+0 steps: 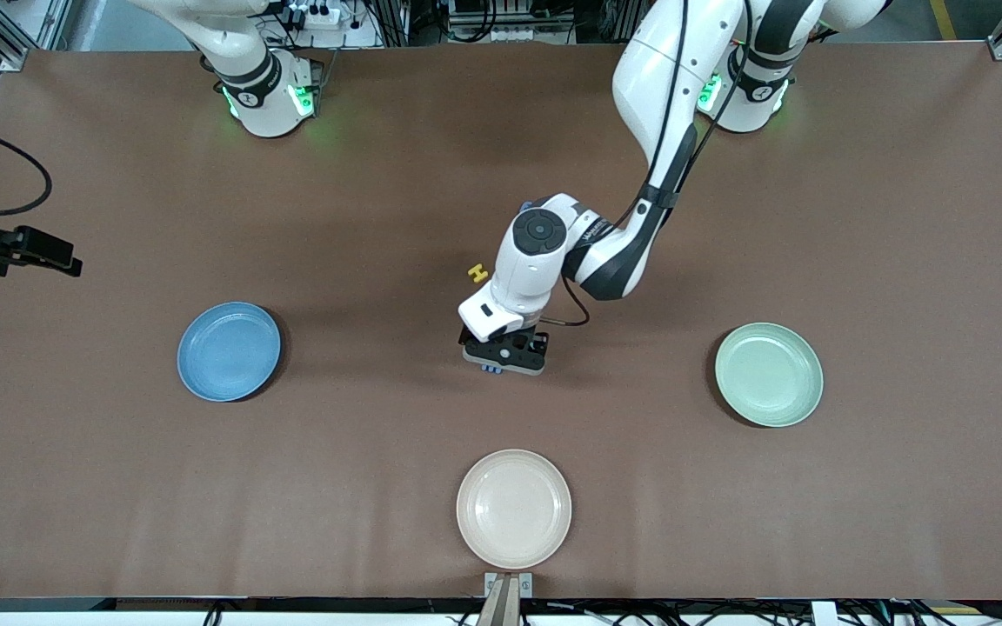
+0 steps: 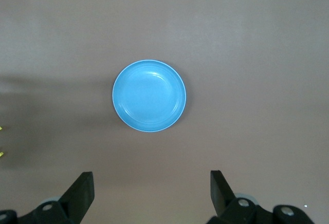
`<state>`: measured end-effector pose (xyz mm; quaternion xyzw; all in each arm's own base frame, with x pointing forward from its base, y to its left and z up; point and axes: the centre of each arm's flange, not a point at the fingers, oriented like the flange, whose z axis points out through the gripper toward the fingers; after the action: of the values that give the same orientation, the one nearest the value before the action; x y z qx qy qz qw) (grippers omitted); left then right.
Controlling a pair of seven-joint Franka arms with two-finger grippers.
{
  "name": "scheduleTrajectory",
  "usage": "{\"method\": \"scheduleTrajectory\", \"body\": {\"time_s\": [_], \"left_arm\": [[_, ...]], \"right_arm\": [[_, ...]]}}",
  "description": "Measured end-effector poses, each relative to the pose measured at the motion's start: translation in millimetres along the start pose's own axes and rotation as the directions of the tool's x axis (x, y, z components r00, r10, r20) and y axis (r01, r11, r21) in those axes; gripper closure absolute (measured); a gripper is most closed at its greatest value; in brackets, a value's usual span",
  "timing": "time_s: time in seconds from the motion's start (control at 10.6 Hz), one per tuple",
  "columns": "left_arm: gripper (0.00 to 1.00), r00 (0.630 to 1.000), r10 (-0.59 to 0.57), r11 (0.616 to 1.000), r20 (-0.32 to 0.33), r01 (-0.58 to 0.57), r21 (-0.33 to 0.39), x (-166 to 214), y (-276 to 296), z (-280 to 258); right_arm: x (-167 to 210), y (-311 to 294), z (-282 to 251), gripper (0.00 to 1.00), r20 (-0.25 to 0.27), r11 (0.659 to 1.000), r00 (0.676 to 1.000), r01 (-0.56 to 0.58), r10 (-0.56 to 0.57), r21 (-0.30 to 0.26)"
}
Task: Sort uppercase to blue plate, lowercase to green plate
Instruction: 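Lower the open left gripper around the blue W letter, then close the left gripper on the blue W letter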
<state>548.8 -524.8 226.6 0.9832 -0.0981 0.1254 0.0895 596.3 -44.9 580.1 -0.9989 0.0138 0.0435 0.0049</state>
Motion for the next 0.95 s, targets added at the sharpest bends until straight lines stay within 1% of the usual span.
{"method": "scheduleTrajectory", "body": {"time_s": [0.19, 0.28, 0.57, 0.76, 0.95], "left_arm": [[0.14, 1.000, 0.010, 1.000, 0.000, -0.010, 0.004, -4.3, 4.9, 2.8], [0.16, 1.000, 0.011, 1.000, -0.011, -0.011, 0.007, -2.5, 2.4, 3.9], [0.18, 0.998, 0.020, 1.000, -0.055, -0.020, 0.006, 1.3, -6.5, 19.9], [0.20, 0.998, 0.026, 1.000, -0.059, -0.026, 0.007, -3.6, -6.5, 34.3], [0.20, 0.998, 0.029, 1.000, -0.058, -0.029, 0.008, -5.2, -5.2, 38.7]], "right_arm": [[10.8, 4.4, 12.5, 0.00, -0.005, 1.000, 1.000, -0.006, 0.006, 0.000], [13.7, 5.0, 16.7, 0.00, -0.003, 1.000, 1.000, -0.007, 0.007, 0.001], [17.0, 5.6, 20.3, 0.00, -0.006, 1.000, 1.000, -0.008, 0.008, 0.001], [19.2, 7.1, 23.4, 0.00, -0.006, 1.000, 1.000, -0.010, 0.010, 0.001], [20.1, 9.3, 25.3, 0.00, -0.004, 1.000, 1.000, -0.013, 0.013, 0.001]]}}
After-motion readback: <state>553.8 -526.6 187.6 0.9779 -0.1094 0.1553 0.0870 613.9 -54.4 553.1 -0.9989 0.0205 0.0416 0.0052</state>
